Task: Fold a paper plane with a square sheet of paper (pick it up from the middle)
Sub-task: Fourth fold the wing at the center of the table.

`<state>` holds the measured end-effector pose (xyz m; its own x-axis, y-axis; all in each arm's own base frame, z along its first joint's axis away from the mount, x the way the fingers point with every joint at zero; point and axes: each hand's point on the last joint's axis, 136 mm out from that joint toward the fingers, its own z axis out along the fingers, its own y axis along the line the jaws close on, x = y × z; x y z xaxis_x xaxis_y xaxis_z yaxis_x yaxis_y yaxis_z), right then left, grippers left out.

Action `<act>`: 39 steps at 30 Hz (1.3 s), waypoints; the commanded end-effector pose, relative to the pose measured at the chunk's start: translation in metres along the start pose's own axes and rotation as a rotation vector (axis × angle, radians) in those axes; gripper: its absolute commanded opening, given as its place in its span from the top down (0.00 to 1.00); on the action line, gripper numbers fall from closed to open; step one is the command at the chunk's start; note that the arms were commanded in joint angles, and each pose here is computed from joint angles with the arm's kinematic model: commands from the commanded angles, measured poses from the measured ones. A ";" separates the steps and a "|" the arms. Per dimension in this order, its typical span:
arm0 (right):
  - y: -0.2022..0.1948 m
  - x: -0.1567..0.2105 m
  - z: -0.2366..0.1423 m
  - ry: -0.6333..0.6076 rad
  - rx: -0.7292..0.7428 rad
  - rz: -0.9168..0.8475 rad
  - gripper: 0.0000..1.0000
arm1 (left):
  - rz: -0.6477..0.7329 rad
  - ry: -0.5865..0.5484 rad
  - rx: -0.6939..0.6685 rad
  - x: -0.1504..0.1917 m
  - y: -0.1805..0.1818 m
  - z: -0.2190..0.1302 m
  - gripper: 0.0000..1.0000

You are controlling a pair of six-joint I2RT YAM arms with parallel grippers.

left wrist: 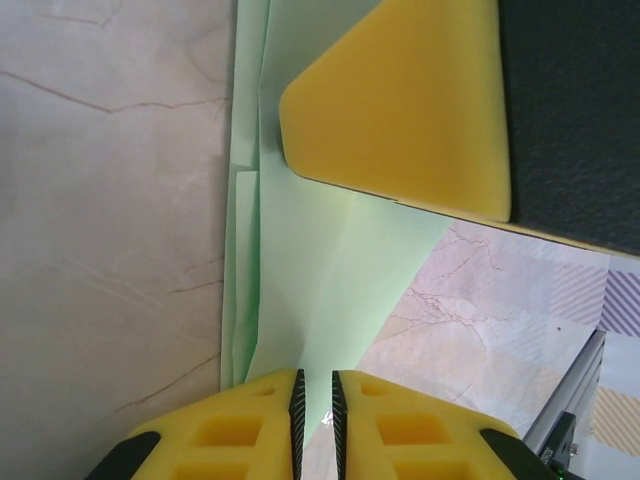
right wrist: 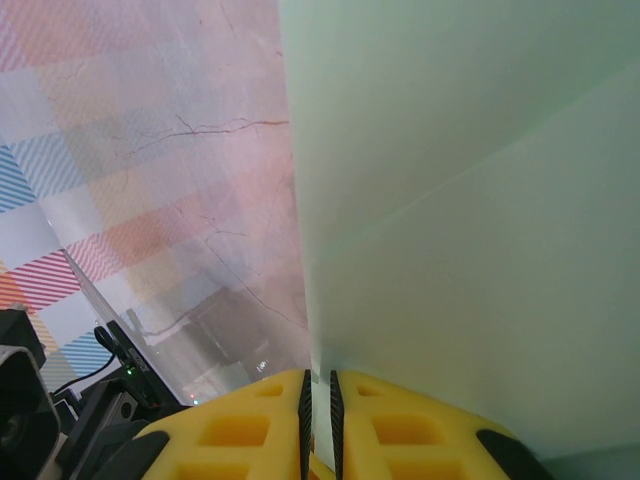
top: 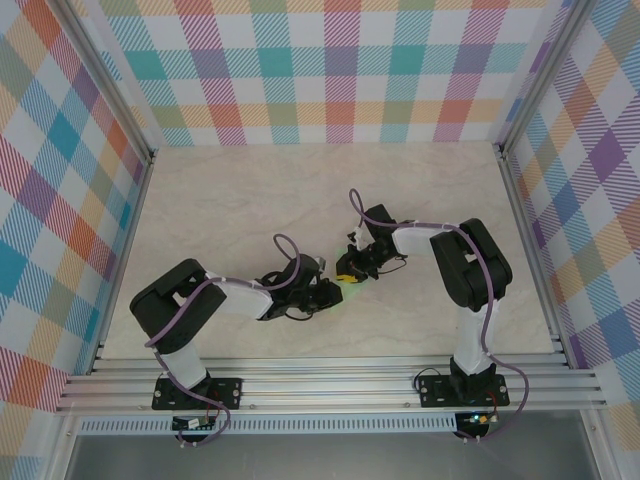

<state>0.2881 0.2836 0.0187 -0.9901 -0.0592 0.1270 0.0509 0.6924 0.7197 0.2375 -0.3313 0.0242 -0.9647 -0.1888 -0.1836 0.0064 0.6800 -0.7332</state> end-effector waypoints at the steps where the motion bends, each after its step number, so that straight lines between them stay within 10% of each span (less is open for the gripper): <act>1: -0.040 0.007 0.008 0.011 0.142 0.060 0.84 | -0.032 0.088 -0.023 0.026 0.015 -0.005 0.81; 25: -0.042 0.007 0.011 0.016 0.140 0.071 0.84 | -0.013 0.180 -0.021 0.052 0.013 -0.004 0.77; 33: -0.036 0.006 0.010 0.012 0.110 0.061 0.84 | 0.032 -0.154 -0.102 -0.004 0.010 -0.065 0.78; 39: -0.031 0.004 0.009 0.006 0.096 0.060 0.84 | 0.044 -0.166 -0.014 -0.026 -0.020 -0.057 0.80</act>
<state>0.2879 0.2842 0.0193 -0.9899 -0.0602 0.1280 0.0515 0.6894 0.7225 0.2364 -0.2928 0.0785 -0.9126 -0.2778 -0.2999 0.0253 0.6938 -0.7197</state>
